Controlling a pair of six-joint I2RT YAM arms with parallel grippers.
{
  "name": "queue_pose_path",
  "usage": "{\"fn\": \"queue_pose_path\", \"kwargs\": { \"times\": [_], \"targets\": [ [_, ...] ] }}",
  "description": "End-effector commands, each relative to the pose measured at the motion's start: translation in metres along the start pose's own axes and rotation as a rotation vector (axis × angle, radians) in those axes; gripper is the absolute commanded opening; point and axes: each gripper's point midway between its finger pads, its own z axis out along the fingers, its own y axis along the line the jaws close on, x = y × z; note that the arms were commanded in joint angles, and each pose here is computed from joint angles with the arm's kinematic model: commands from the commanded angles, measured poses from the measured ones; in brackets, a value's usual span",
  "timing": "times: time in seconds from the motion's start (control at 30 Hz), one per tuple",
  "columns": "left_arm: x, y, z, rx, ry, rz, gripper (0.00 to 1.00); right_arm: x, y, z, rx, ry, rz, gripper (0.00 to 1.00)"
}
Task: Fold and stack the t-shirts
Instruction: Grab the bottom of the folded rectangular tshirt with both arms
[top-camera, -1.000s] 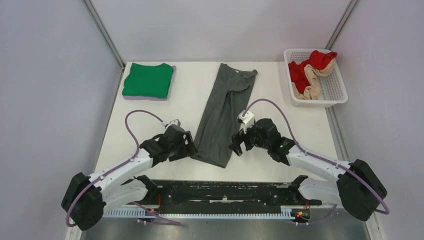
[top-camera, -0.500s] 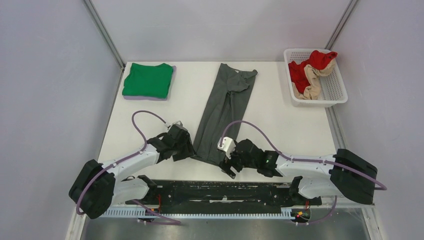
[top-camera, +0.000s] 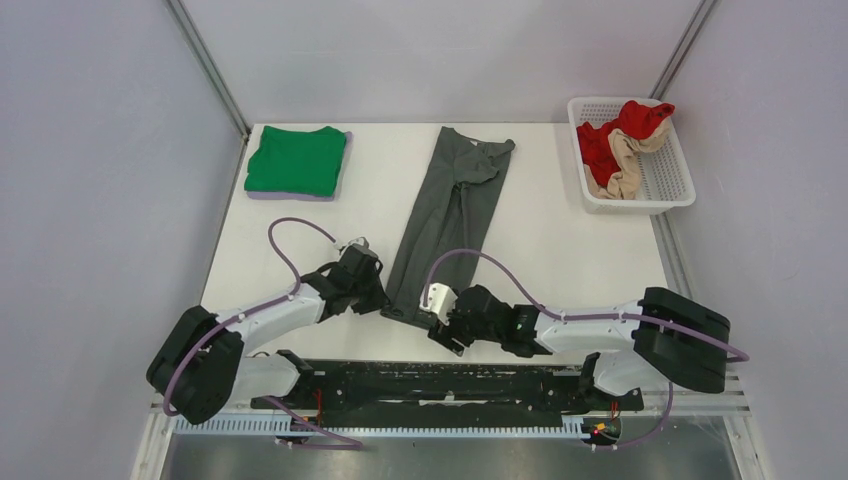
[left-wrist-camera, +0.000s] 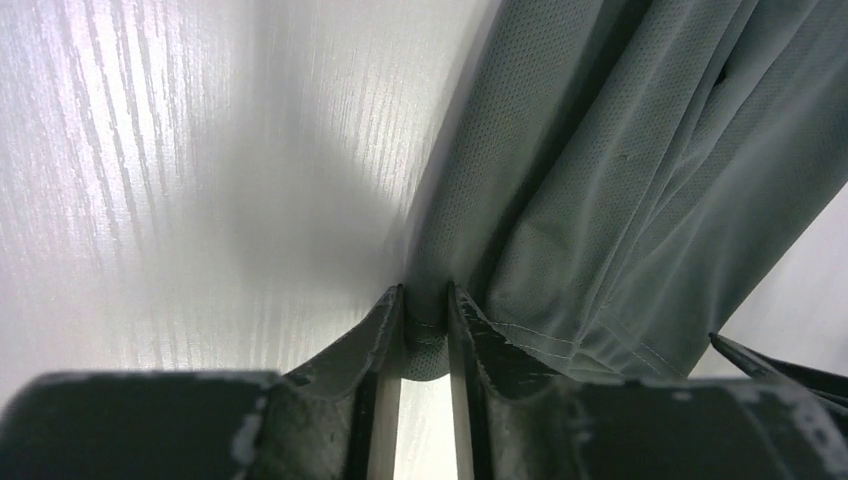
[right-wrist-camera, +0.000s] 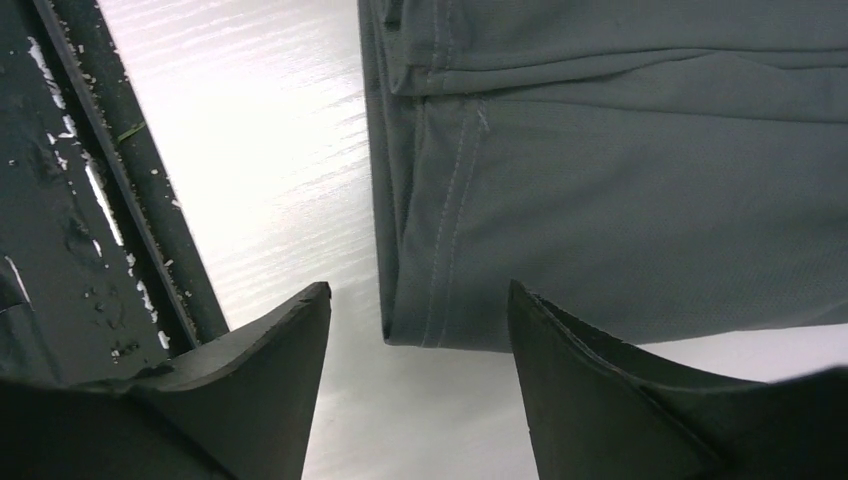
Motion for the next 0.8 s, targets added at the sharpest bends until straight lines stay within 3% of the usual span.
{"fn": "queue_pose_path", "kwargs": {
  "times": [0.0,0.23,0.43,0.57,0.77],
  "targets": [
    [0.013,0.015,0.002,-0.029,0.037,0.051,0.27,-0.026,0.004,0.006,0.009,-0.065,-0.063,0.67],
    [0.008,0.014,-0.001,-0.017,0.009,0.060,0.02,-0.003,0.001,0.014,0.049,0.043,-0.088,0.56],
    [-0.006,0.021,-0.014,-0.048,-0.080,0.032,0.02,0.020,0.003,0.005,0.059,0.084,-0.065,0.36],
    [-0.017,0.025,-0.031,-0.048,-0.157,0.020,0.02,0.024,0.004,0.001,0.060,0.075,-0.049,0.17],
    [-0.015,0.014,-0.050,0.054,-0.179,-0.002,0.02,0.000,0.040,0.001,-0.078,-0.034,-0.041,0.02]
  ]
}}
